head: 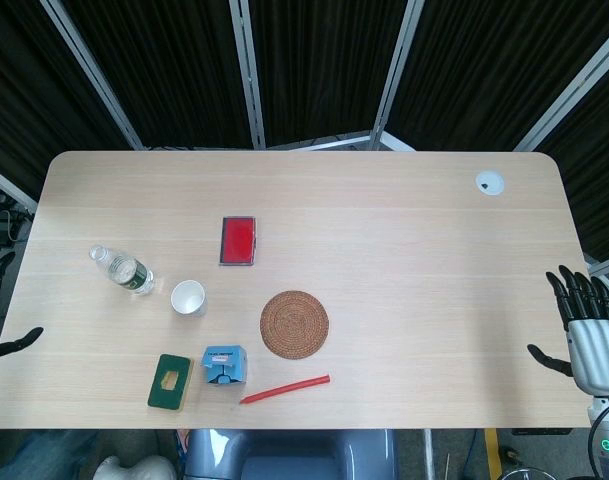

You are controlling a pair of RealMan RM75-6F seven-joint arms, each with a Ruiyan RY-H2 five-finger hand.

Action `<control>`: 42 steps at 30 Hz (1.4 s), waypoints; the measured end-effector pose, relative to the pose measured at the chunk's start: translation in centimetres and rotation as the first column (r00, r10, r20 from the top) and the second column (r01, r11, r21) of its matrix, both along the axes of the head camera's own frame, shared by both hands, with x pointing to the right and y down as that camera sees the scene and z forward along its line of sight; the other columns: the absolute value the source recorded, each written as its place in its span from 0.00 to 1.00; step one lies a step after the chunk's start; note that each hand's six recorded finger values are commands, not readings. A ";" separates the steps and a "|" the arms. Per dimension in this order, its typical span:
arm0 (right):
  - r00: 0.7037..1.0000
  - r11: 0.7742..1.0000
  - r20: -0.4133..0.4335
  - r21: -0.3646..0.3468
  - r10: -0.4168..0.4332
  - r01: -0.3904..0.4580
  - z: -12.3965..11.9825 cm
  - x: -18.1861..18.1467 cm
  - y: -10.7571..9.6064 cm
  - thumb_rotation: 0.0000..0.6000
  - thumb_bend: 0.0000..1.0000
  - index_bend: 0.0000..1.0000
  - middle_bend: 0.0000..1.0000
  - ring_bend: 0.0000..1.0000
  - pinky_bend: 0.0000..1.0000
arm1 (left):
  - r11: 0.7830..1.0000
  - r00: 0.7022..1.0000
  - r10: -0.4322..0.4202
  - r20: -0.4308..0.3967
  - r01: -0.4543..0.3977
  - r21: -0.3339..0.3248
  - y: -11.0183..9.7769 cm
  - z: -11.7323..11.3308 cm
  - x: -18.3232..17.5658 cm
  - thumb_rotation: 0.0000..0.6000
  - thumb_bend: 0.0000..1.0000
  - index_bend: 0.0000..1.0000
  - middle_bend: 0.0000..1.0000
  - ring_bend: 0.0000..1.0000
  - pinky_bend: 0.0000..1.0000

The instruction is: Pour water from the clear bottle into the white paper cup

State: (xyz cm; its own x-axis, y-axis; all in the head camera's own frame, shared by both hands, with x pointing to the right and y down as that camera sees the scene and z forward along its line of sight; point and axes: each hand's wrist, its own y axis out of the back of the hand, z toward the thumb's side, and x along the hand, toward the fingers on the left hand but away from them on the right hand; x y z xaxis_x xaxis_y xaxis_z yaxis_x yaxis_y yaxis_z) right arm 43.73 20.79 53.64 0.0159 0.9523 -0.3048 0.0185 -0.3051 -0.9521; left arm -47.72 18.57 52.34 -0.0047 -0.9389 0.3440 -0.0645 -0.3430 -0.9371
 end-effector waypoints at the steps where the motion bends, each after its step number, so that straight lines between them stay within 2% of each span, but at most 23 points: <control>1: 1.000 1.000 0.001 0.001 -0.001 0.001 0.0 0.0 0.0 1.00 0.00 0.00 0.00 0.00 0.00 | 1.000 1.000 0.001 0.000 -0.001 0.000 0.0 0.0 0.0 1.00 0.00 0.00 0.00 0.00 0.00; 10: 1.000 1.000 0.000 -0.022 0.000 0.000 0.4 -0.2 0.1 1.00 0.00 0.00 0.00 0.00 0.00 | 0.999 0.998 0.021 -0.057 -0.022 -0.023 -0.8 1.4 0.2 1.00 0.00 0.00 0.00 0.00 0.00; 16: 1.000 0.999 0.003 -0.038 -0.001 0.001 0.8 -0.5 -0.2 1.00 0.00 0.00 0.00 0.00 0.00 | 0.997 0.979 -0.027 -0.203 0.011 -0.077 -2.5 4.6 0.6 1.00 0.00 0.00 0.00 0.00 0.00; 22: 1.000 0.999 0.003 -0.052 0.007 -0.007 1.2 -0.5 -0.4 1.00 0.00 0.00 0.00 0.00 0.00 | 0.988 0.923 -0.125 -0.364 0.083 -0.129 -4.3 8.7 0.4 1.00 0.00 0.00 0.00 0.00 0.00; 26: 1.000 0.998 0.005 -0.063 0.007 -0.007 1.5 -0.5 -0.5 1.00 0.00 0.00 0.00 0.00 0.00 | 0.971 0.862 -0.228 -0.452 0.166 -0.173 -4.8 11.1 -0.2 1.00 0.00 0.00 0.00 0.00 0.00; 29: 1.000 0.998 0.003 -0.070 0.006 -0.005 1.7 -0.6 -0.6 1.00 0.00 0.00 0.00 0.00 0.00 | 0.957 0.834 -0.277 -0.478 0.193 -0.217 -4.8 12.9 -0.3 1.00 0.00 0.00 0.00 0.00 0.00; 38: 1.000 0.997 -0.005 -0.079 0.013 -0.013 2.1 -0.5 -0.8 1.00 0.00 0.00 0.00 0.00 0.00 | 0.932 0.761 -0.350 -0.547 0.225 -0.284 -4.4 17.1 0.8 1.00 0.00 0.00 0.00 0.00 0.00; 42: 1.000 0.996 -0.013 -0.084 0.024 -0.025 2.3 -0.2 -1.0 1.00 0.00 0.00 0.00 0.00 0.00 | 0.929 0.750 -0.351 -0.560 0.204 -0.309 -4.8 18.8 2.0 1.00 0.00 0.00 0.00 0.00 0.00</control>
